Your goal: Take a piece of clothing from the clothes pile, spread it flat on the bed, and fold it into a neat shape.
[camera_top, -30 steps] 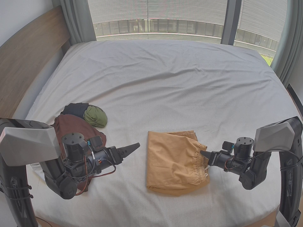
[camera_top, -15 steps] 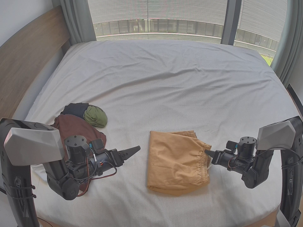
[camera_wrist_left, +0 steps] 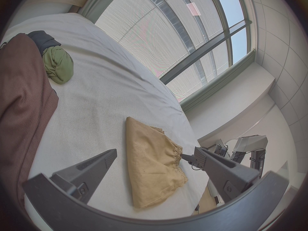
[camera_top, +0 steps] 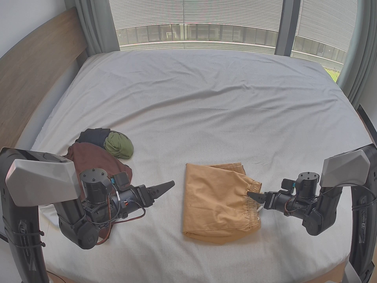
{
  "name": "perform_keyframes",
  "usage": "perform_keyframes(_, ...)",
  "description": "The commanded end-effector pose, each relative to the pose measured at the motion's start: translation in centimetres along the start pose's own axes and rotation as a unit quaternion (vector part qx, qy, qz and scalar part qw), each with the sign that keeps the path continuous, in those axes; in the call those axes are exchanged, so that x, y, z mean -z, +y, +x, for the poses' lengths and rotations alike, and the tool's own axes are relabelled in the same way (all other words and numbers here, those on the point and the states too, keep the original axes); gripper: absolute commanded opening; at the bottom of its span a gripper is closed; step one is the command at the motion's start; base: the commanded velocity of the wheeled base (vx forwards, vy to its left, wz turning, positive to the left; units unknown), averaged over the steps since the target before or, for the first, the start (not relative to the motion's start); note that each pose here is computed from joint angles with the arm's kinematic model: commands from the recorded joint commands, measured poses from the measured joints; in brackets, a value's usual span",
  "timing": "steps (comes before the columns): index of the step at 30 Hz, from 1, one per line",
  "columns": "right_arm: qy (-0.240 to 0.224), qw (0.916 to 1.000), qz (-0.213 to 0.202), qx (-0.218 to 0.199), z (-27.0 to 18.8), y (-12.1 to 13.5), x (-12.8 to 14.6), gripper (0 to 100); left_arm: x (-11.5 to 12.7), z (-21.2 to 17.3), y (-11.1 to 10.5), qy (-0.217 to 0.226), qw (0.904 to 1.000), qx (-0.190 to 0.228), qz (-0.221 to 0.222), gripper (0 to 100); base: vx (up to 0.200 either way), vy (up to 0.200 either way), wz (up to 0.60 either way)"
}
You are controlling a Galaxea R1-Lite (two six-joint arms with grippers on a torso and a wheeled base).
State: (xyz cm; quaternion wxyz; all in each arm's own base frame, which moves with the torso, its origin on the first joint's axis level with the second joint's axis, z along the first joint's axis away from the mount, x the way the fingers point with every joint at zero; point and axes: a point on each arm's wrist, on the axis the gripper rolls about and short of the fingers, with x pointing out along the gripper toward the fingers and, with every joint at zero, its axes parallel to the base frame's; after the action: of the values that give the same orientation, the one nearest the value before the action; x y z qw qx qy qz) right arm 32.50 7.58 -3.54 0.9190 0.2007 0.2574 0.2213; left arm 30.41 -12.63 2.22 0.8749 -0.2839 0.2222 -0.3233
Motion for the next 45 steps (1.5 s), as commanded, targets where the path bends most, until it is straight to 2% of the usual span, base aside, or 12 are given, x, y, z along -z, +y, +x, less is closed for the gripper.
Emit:
perform_keyframes(1,0.007,0.9999,-0.008,0.01,-1.1,0.2,-0.8,100,0.2,0.0,0.2,0.003,1.0,-0.003,-0.003,100,0.0,0.0,0.0)
perform_keyframes(6,0.047,0.9983,-0.005,0.035,-1.7,-0.7,0.0,100,0.0,0.1,0.0,0.002,0.9997,-0.002,-0.023,100,0.0,0.0,0.0)
perform_keyframes(9,0.06,0.9976,-0.003,0.035,-1.8,-0.6,0.6,100,-0.1,0.1,-0.2,0.0,0.9992,0.0,-0.04,100,0.0,0.0,0.0)
perform_keyframes(18,0.11,0.9936,0.002,0.028,-1.7,0.6,2.4,100,-0.2,0.1,-0.3,-0.004,0.9992,0.002,-0.039,100,0.0,0.0,0.0)
perform_keyframes(22,0.116,0.9928,0.007,0.028,-1.7,0.7,2.5,100,-0.2,0.2,-0.2,-0.005,0.9992,0.002,-0.039,100,0.0,0.0,0.0)
perform_keyframes(25,0.131,0.9905,0.028,0.031,-1.6,1.0,2.9,100,-0.5,0.3,-0.2,-0.009,0.9992,0.006,-0.038,100,0.0,0.0,0.0)
perform_keyframes(45,0.153,0.9863,0.062,0.006,-0.2,2.6,4.3,100,-0.5,0.4,-0.1,-0.012,0.9993,0.001,-0.036,100,0.0,0.0,0.0)
